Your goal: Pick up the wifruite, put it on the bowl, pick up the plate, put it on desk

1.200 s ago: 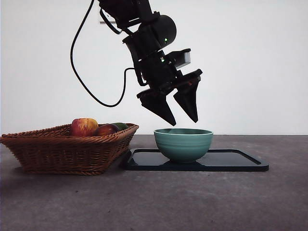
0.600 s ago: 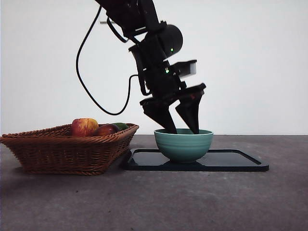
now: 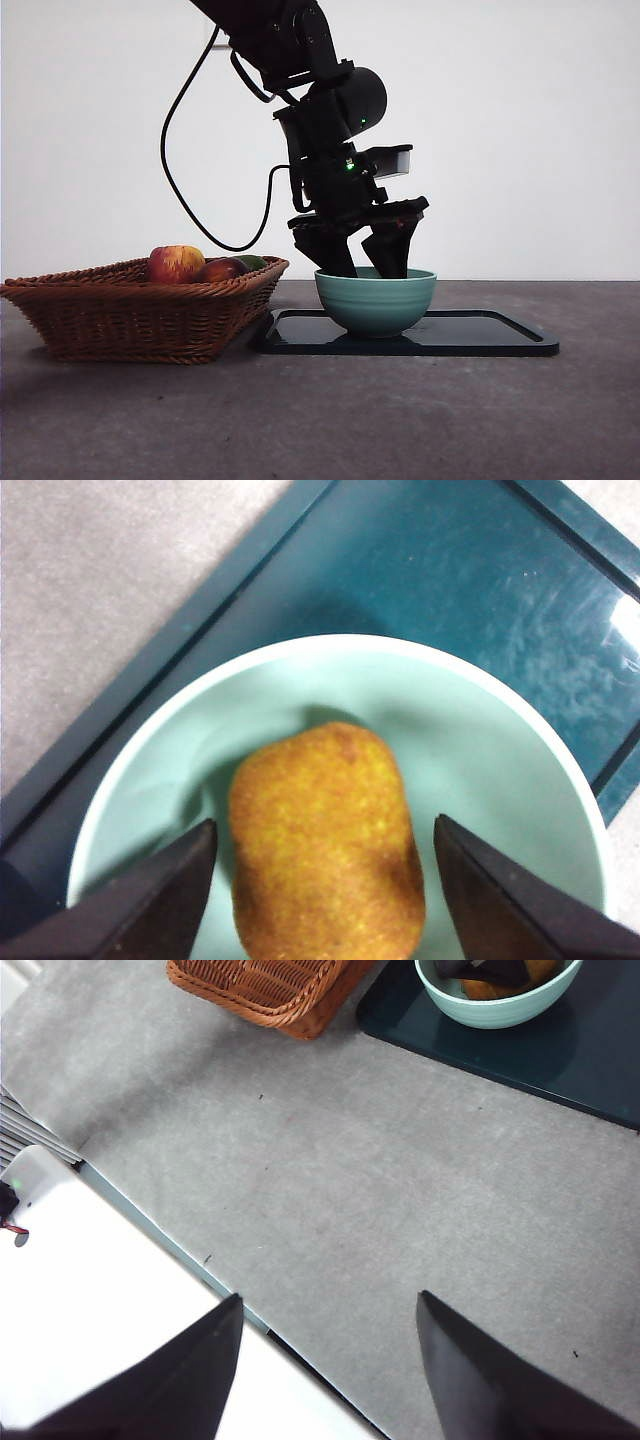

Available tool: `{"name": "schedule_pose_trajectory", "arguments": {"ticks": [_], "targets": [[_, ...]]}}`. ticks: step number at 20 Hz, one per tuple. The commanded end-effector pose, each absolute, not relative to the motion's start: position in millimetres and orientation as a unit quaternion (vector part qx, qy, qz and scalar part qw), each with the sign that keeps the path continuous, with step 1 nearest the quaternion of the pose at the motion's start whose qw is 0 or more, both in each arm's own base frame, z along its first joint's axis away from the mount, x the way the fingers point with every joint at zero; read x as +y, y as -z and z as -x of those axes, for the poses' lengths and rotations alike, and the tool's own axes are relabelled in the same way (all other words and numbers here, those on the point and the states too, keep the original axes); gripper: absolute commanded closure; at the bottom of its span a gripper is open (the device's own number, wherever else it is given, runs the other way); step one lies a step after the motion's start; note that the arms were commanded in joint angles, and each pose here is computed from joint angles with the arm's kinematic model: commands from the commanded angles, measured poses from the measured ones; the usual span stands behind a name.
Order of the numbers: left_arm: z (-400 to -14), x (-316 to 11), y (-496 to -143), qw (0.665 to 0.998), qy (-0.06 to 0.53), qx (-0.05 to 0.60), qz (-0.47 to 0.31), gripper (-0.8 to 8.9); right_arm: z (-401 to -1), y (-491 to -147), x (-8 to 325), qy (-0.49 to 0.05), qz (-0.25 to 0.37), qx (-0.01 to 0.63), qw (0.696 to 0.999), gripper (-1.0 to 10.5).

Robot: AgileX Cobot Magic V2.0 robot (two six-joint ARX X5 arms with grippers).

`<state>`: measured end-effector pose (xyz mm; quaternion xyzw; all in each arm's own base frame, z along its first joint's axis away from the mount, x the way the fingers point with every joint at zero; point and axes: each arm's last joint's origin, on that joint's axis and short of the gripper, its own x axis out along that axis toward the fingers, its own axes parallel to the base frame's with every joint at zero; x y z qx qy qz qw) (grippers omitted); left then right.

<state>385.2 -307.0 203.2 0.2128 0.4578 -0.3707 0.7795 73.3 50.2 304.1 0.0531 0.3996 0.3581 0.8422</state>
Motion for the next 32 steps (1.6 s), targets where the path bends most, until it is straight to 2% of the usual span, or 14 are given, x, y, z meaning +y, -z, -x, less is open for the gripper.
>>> {"name": "schedule_pose_trajectory", "arguments": {"ticks": [1,3,5,10,13,17,22,28,32], "targets": [[-385,-318,-196,0.775,0.379,0.454,-0.221,5.66,-73,-308,51,-0.359,-0.055,0.394,0.844,6.7],[-383,-321,-196,0.774,0.383,0.453,-0.223,5.7,-73,-308,51,-0.359,-0.055,0.394,0.844,6.7],[-380,-324,-196,0.771,0.385,0.455,-0.226,6.35,-73,-308,51,-0.359,-0.055,0.394,0.844,6.7],[-378,-324,-198,0.769,0.386,0.457,-0.227,6.35,-73,-308,51,-0.359,-0.055,0.394,0.844,6.7],[-384,-322,-214,0.781,0.376,0.452,-0.209,6.34,-73,-307,50,-0.359,-0.054,0.396,0.843,6.7],[-387,-319,-260,0.797,0.37,0.438,-0.19,6.31,-73,-307,50,-0.359,-0.053,0.395,0.844,6.7],[-379,-303,-340,0.833,0.356,0.4,-0.141,6.31,-70,-308,48,-0.351,-0.05,0.388,0.851,6.7],[-347,-259,-426,0.87,0.339,0.345,-0.089,6.31,-63,-310,44,-0.352,-0.054,0.372,0.857,6.7],[-321,-221,-467,0.891,0.316,0.32,-0.068,6.31,-63,-310,44,-0.353,-0.054,0.372,0.857,6.7]]}}
